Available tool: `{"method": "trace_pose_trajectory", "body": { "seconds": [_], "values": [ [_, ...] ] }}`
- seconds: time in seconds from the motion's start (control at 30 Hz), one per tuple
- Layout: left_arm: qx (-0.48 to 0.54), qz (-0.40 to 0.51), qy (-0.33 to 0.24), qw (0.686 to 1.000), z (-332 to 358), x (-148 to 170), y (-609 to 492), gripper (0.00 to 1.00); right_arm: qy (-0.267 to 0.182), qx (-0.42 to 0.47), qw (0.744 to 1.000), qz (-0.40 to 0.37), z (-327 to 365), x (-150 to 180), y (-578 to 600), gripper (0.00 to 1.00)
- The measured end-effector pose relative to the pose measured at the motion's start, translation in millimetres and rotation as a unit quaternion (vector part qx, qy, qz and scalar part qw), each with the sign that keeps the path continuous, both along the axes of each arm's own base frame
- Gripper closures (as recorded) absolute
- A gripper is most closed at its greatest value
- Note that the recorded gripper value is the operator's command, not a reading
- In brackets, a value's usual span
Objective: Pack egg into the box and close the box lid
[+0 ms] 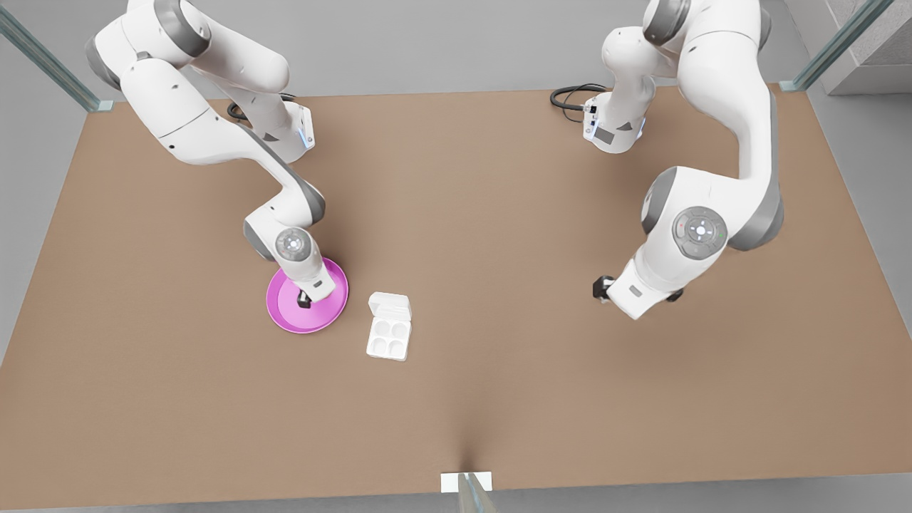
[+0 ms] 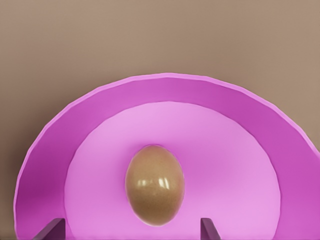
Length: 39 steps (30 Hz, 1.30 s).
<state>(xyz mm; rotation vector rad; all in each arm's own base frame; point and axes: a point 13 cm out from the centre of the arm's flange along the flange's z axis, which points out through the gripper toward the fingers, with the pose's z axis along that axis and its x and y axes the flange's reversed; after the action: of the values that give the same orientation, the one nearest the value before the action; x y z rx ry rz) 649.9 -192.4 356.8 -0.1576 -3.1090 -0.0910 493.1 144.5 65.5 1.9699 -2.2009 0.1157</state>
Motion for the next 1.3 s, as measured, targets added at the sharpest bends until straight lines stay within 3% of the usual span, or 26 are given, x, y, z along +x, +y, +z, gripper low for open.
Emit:
{"method": "trace_pose_trajectory", "body": {
  "seconds": [0.1,0.23,0.4,0.77,0.97,1.0,1.3],
  "values": [
    [0.003,0.01,0.0,1.0,3,0,7,0.0,0.004,0.001,1.0,0.008,-4,-4,6,0.0],
    [0.0,0.01,-0.04,0.999,78,-17,1,0.0,0.008,0.003,1.0,0.011,-8,-6,8,0.0],
    [-0.007,0.032,-0.007,0.999,45,-12,13,0.0,0.012,0.003,1.0,0.01,-13,-7,3,0.0],
    [-0.007,0.044,0.001,0.999,35,-12,13,0.0,0.021,0.006,1.0,0.01,-22,-12,7,0.0],
    [-0.006,0.048,0.007,0.999,28,-12,12,0.0,0.018,0.005,1.0,0.001,-21,-11,6,0.17],
    [-0.006,0.048,0.008,0.999,28,-12,12,0.0,0.016,0.004,1.0,-0.001,-20,-10,5,0.27],
    [-0.004,0.052,0.007,0.999,27,-12,12,0.0,0.011,0.001,1.0,-0.01,-17,-9,5,0.47]
  ]
}}
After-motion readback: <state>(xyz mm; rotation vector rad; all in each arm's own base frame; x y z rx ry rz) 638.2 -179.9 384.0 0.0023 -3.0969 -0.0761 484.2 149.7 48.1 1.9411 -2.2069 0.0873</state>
